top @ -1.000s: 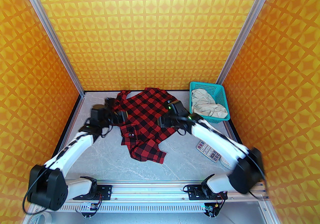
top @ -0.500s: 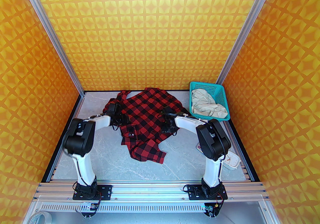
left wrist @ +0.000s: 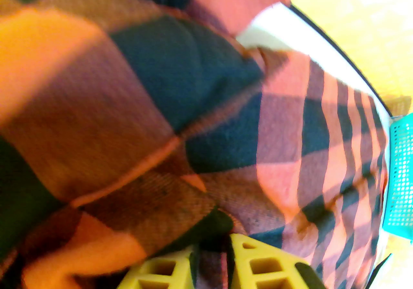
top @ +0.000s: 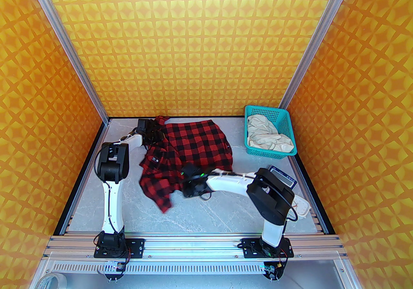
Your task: Fold and stack the mixed laundry pile
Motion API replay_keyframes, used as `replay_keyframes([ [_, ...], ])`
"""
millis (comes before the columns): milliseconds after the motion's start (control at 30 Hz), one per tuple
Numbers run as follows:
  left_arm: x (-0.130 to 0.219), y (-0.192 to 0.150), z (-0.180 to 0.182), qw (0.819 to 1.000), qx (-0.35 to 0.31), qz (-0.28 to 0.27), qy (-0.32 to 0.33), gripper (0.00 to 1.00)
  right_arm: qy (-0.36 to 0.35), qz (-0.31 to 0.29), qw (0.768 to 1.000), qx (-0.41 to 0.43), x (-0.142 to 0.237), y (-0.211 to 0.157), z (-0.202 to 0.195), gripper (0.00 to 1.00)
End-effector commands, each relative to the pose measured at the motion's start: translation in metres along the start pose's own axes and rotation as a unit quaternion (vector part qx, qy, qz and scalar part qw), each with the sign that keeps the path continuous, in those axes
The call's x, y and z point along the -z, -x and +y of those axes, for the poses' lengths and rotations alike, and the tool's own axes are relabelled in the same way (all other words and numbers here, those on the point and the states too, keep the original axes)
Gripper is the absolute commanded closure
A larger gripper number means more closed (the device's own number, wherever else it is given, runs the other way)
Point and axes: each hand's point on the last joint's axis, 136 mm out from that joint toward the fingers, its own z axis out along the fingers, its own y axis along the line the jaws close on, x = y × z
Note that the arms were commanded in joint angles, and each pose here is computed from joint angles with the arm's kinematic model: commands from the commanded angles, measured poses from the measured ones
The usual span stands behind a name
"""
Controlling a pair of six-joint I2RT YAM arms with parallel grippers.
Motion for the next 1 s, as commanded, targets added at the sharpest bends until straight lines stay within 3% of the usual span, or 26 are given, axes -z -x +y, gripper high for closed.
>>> replay_keyframes([
  [0,0.001,-0.001,0.000,1.000,-0.007,0.024,-0.006,0.74,-0.018,-0.007,1.000,-0.018,0.022,0.008,-0.003,0.59],
  [67,0.020,0.010,-0.016,0.999,-0.026,0.012,-0.016,0.69,-0.031,-0.023,0.999,-0.022,0.041,0.013,-0.018,0.57],
  [167,0.066,0.022,-0.041,0.998,-0.053,-0.007,-0.023,0.47,-0.041,-0.044,0.997,-0.055,0.074,0.012,-0.054,0.54],
  [300,0.133,0.000,-0.052,0.998,-0.059,-0.025,-0.006,0.28,-0.061,-0.060,0.990,-0.116,0.105,-0.006,-0.117,0.48],
  [400,0.166,-0.047,-0.032,0.999,-0.026,-0.010,0.036,0.23,-0.048,-0.066,0.980,-0.181,0.113,-0.022,-0.155,0.41],
  [533,0.201,-0.116,0.009,0.995,0.023,0.018,0.097,0.18,-0.013,-0.071,0.967,-0.245,0.108,-0.029,-0.177,0.34],
  [733,0.241,-0.187,0.056,0.982,0.087,0.038,0.162,0.10,-0.001,-0.073,0.953,-0.295,0.092,-0.021,-0.203,0.36],
  [967,0.248,-0.235,0.066,0.974,0.144,0.068,0.163,0.06,-0.009,-0.078,0.945,-0.318,0.070,0.000,-0.231,0.44],
])
